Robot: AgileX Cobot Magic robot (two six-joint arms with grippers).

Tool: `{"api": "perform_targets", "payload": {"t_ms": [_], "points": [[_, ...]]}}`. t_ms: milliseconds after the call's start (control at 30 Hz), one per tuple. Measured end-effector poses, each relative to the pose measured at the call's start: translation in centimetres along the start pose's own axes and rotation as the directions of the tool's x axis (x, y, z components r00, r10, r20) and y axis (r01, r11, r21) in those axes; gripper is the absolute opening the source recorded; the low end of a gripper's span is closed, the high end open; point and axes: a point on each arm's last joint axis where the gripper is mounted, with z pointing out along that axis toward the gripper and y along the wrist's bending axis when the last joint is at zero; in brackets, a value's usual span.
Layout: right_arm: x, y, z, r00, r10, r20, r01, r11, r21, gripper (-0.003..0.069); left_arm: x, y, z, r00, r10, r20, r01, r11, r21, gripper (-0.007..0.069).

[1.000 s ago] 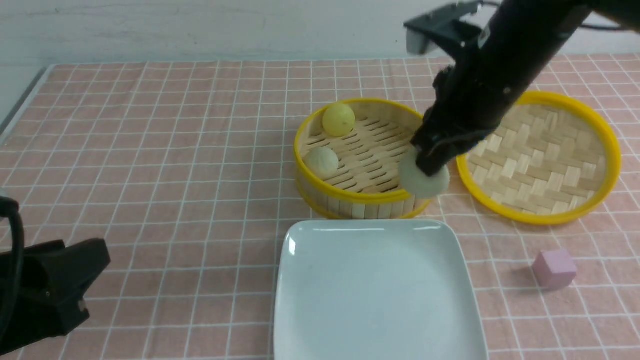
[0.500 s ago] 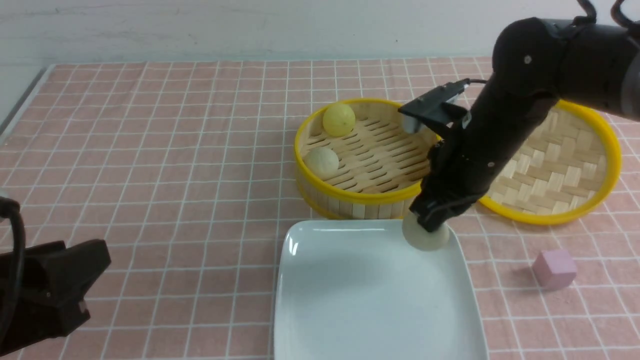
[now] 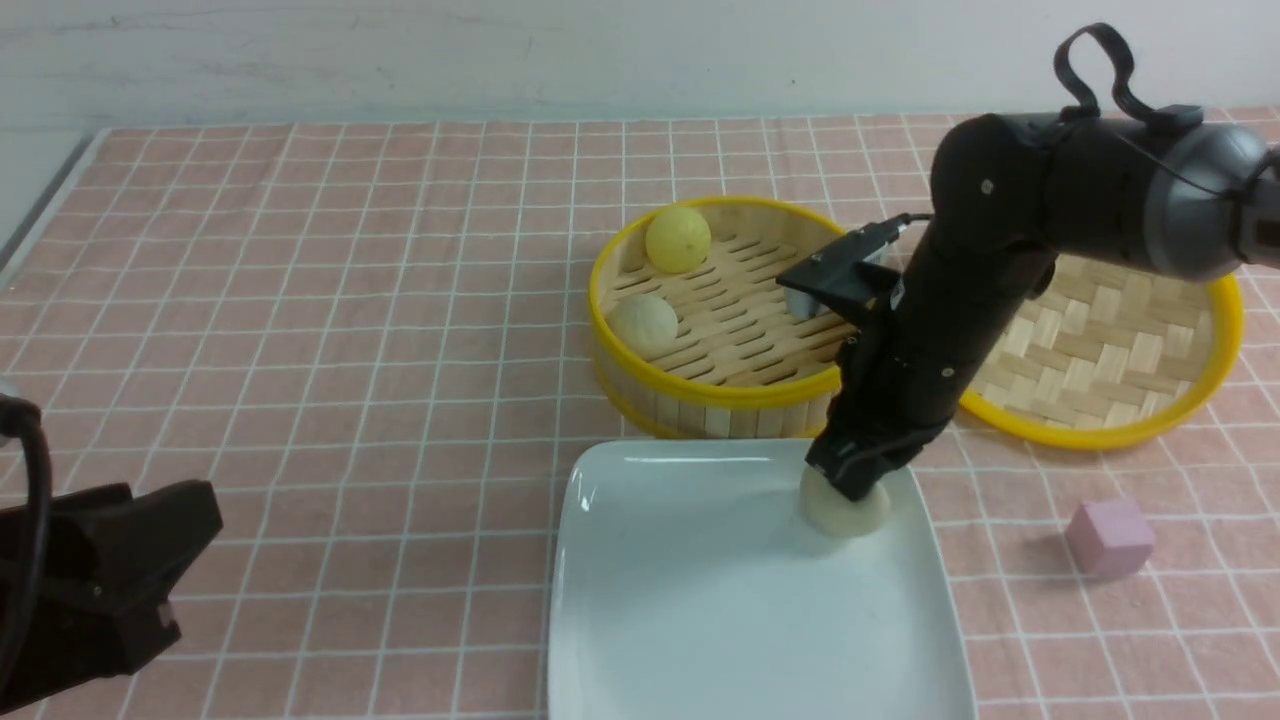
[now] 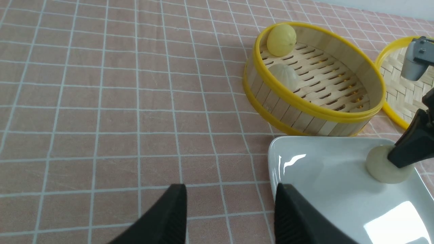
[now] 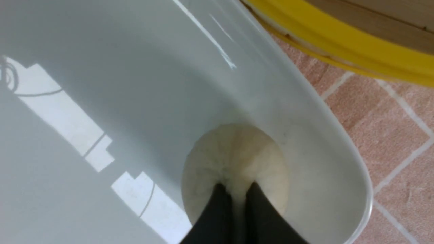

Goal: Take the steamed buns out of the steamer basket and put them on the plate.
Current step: Use the right arm to put the steamed stuffed bun into the plate, then use the left arm to grab the steamed stuffed bun that is closest to it

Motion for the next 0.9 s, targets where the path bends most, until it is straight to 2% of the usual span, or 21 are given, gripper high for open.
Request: {"api": "perform_targets", "payload": {"t_ms": [100,167,200,233,267,333,433,600,733,900], "points": [[0.1,0.0,0.0,1.0,-0.003,-0.009,0.003,1.0,0.001,0.0113,0.0,0.0,0.0,1.0,0.0,0.0,0.0,1.0,0.0,0.0376],[0.1,0.0,0.0,1.0,-0.005,-0.011,0.005,1.0,0.004,0.0215,0.0,0.0,0.0,1.0,0.0,0.0,0.0,1.0,0.0,0.0376],[0.1,0.0,0.0,1.0,-0.006,-0.012,0.006,1.0,0.005,0.0291,0.0,0.0,0.0,1.0,0.0,0.0,0.0,1.0,0.0,0.0376],[0.1,-0.1,0.0,1.0,-0.007,-0.012,0.007,1.0,0.006,0.0304,0.0,0.0,0.0,1.0,0.0,0.0,0.0,1.0,0.0,0.0376],[0.1,-0.1,0.0,1.0,-0.007,-0.013,0.007,1.0,0.008,0.0395,0.0,0.0,0.0,1.0,0.0,0.0,0.0,1.0,0.0,0.0376],[0.1,-0.1,0.0,1.0,-0.002,-0.013,0.002,1.0,0.01,0.0512,0.0,0.0,0.0,1.0,0.0,0.0,0.0,1.0,0.0,0.0376],[-0.2,-0.1,-0.4,0.999,0.032,-0.003,-0.032,0.999,0.012,0.0617,0.0,0.0,0.0,1.0,0.0,0.0,0.0,1.0,0.0,0.0376],[-1.4,0.1,-2.2,0.999,0.044,0.029,-0.044,0.999,0.014,0.0622,0.0,0.0,0.0,1.0,0.0,0.0,0.0,1.0,0.0,0.0376],[-2.8,0.7,-6.4,0.992,0.024,0.121,-0.028,0.999,0.032,0.0542,0.0,0.0,0.0,1.0,0.0,0.0,0.0,1.0,0.0,0.0376],[-3.3,2.0,-12.1,0.963,-0.013,0.27,-0.006,0.998,0.069,0.0503,0.0,0.0,0.0,1.0,0.0,0.0,0.0,1.0,0.0,0.0376]]}}
